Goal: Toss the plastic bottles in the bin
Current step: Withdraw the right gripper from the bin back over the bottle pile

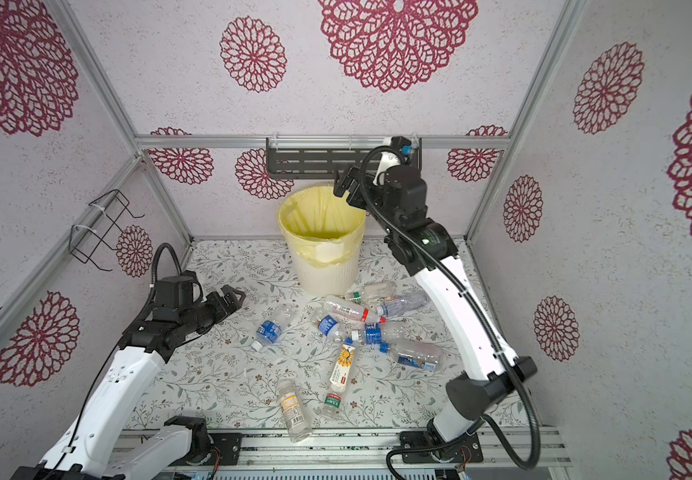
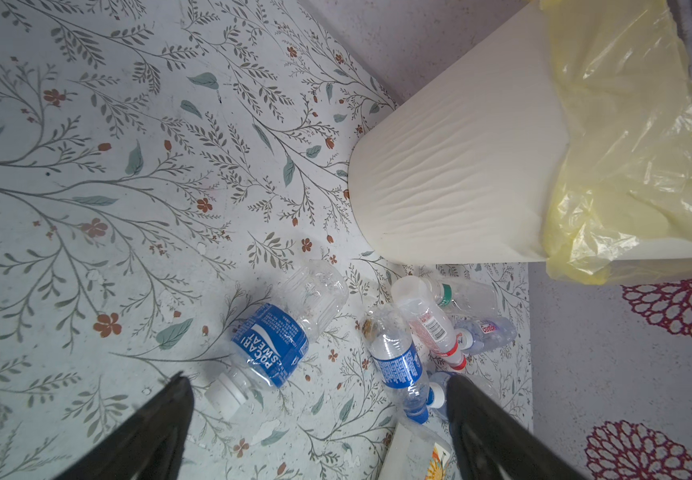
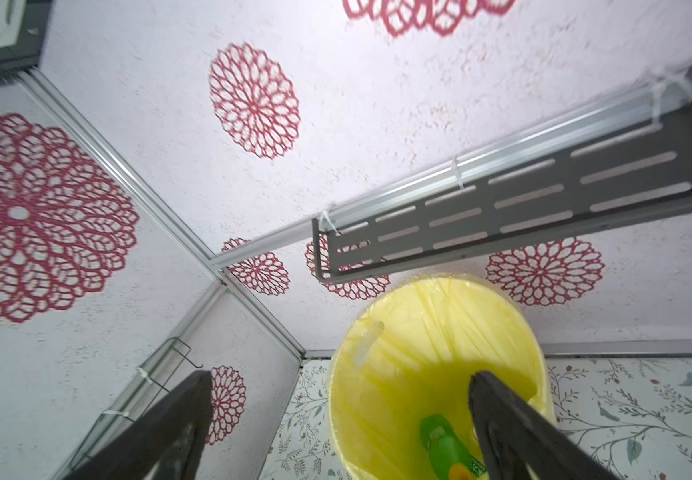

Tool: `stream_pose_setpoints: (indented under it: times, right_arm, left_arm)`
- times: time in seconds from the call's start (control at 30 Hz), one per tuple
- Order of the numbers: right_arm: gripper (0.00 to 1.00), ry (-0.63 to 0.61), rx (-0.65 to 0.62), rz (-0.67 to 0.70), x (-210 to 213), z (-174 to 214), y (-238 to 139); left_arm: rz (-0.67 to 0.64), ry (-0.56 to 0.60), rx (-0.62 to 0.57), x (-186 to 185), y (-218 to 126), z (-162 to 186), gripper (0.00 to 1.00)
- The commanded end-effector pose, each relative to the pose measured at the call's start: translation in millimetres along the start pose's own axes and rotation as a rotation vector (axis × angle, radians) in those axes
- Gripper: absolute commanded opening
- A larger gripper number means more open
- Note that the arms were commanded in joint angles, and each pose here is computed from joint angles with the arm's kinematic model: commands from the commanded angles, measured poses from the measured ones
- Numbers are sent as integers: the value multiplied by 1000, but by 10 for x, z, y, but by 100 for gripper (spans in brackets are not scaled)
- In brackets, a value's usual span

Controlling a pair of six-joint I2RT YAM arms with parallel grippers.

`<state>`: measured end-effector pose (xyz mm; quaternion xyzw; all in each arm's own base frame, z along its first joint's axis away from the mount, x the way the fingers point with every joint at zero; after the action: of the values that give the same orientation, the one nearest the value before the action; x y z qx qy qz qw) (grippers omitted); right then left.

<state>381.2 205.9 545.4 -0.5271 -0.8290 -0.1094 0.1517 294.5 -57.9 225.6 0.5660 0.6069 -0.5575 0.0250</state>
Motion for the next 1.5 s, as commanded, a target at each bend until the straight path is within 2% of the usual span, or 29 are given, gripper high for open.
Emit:
stream_pose_setpoints:
  times: [0.0,0.57,0.9,1.47]
  right_arm:
    - [99,-34,34,37,-123,191,-57]
    - [99,-47,149,255,-912,1284,-1076]
    - [99,-2,257,327,-1241,1985,-1391]
    - [99,99,371,344,-1453,2673,-1687]
  left_arm:
    - [-12,32,-14,20,-5,-37,97]
    - [-12,44,55,95,84,101,97]
    - [-32,58,107,149,181,177,97]
    - [-76,119,176,220,353,339,97]
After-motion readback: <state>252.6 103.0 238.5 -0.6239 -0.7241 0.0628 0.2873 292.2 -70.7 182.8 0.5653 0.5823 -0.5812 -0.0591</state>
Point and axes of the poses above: each gripper's point midway between its finger pads, its own y axis out along the fingers, its own x axis along the line the jaws close on, z = x × y, the point moved 2 cm from there along -y, back along the fingers, and after that the axes turned 12 degrees about -y, right-handed, at the moved point
